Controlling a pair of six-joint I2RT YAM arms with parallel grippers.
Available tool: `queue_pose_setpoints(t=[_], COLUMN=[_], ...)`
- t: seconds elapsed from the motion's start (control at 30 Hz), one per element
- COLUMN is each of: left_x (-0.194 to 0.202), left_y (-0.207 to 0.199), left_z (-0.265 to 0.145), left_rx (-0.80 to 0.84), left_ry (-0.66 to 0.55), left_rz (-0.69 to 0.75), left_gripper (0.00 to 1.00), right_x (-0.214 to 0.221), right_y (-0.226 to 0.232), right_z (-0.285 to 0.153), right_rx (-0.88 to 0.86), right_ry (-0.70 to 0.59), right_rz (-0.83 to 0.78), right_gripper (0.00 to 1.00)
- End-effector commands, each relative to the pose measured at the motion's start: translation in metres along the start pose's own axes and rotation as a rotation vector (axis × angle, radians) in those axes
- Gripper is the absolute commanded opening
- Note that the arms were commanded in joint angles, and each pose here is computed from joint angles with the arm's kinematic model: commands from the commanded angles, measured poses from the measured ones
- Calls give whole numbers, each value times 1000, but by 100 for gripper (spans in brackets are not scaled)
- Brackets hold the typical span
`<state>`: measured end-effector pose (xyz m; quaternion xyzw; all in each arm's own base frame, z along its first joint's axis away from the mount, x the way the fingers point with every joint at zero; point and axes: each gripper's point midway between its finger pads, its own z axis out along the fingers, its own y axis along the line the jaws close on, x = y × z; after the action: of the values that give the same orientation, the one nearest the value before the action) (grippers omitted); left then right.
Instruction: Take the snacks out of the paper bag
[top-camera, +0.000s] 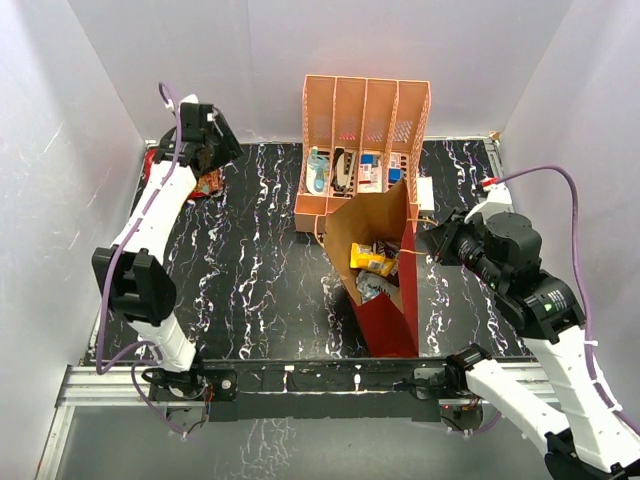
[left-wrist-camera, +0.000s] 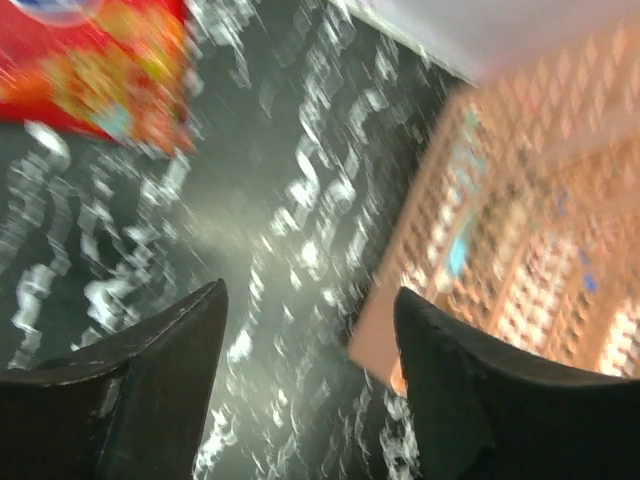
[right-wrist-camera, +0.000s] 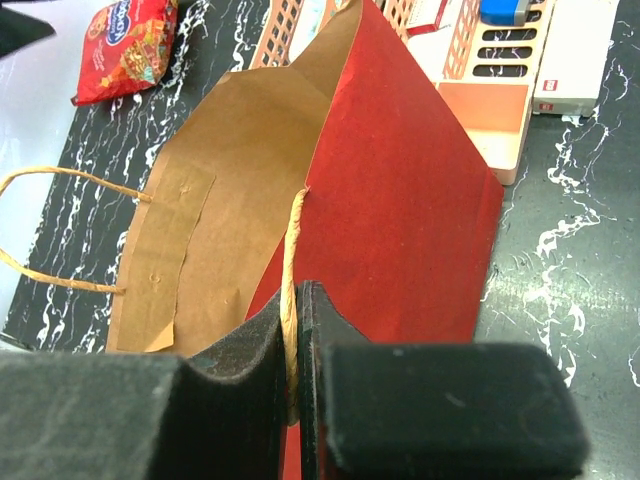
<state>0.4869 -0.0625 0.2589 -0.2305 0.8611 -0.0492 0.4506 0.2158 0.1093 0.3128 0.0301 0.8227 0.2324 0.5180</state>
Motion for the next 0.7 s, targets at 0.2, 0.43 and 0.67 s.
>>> queue_pose_setpoints(t=[0.2, 0.43, 0.67], left_x=[69, 130, 186], left_y=[-112, -176, -218], left_z=[-158, -174, -189], left_rx=[860, 930, 1027], left_ry=[250, 378, 481], left_rz=[43, 301, 455], left_gripper=[98, 98, 98], right_x=[-16, -7, -29], right_y=[13, 20, 20], right_z=[4, 7, -12], right_rx=[-46, -99, -51], right_ry=[-26, 23, 1], right_rz=[-36, -82, -85], right_gripper=[8, 8, 8])
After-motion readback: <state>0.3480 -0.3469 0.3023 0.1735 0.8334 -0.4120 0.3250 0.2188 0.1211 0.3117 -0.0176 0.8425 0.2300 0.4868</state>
